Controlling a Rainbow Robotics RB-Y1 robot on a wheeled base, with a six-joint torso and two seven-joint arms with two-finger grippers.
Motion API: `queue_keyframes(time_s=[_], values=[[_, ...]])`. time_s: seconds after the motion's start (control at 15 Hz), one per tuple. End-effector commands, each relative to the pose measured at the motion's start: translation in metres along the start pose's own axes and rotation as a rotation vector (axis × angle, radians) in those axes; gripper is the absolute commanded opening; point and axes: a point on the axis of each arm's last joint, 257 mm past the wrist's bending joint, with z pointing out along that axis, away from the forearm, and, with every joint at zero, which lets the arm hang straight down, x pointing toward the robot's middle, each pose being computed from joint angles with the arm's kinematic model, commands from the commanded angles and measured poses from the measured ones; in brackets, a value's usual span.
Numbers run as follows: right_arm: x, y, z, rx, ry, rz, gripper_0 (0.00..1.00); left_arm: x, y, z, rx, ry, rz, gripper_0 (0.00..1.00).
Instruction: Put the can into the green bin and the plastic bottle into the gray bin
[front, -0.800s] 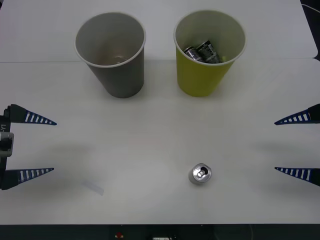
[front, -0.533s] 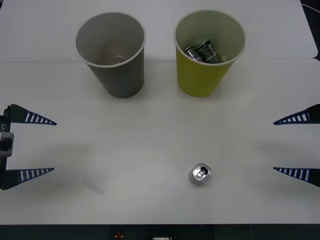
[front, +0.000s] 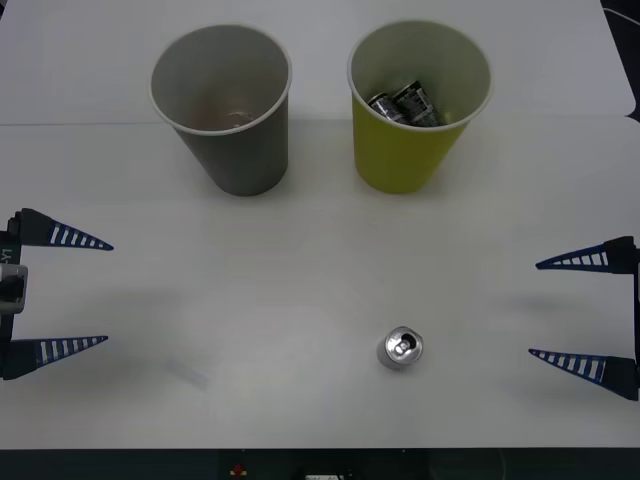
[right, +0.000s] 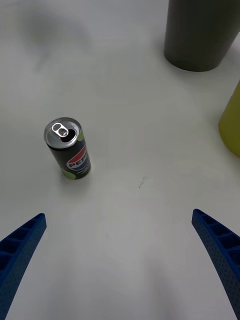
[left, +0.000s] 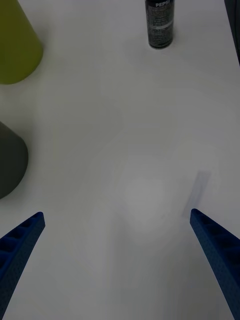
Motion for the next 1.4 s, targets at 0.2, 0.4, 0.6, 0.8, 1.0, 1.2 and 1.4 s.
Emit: queue_keyframes(time_s=[0.2,0.4,0.6,0.8,1.0,1.2,1.4], values=[[0.008,0.006,0.013,0.041,-0.082,0.013,1.0,0.0,0.0,0.0,0.0,0.0,0.0,1.0],[0.02,0.018,0.024,0.035,-0.156,0.027,1.0,0.0,0.0,0.0,0.0,0.0,0.0,1.0],[0.04,0.028,0.03,0.02,-0.212,0.045,1.0,0.0,0.0,0.0,0.0,0.0,0.0,1.0],[0.054,0.036,0.041,0.038,-0.25,0.055,1.0,0.0,0.0,0.0,0.0,0.0,0.0,1.0],[0.061,0.046,0.066,0.041,-0.284,0.056,1.0,0.0,0.0,0.0,0.0,0.0,0.0,1.0],[0.062,0.052,0.095,0.048,-0.351,0.066,1.0,0.0,0.0,0.0,0.0,0.0,0.0,1.0],[0.063,0.06,0.123,0.047,-0.39,0.061,1.0,0.0,0.0,0.0,0.0,0.0,0.0,1.0]])
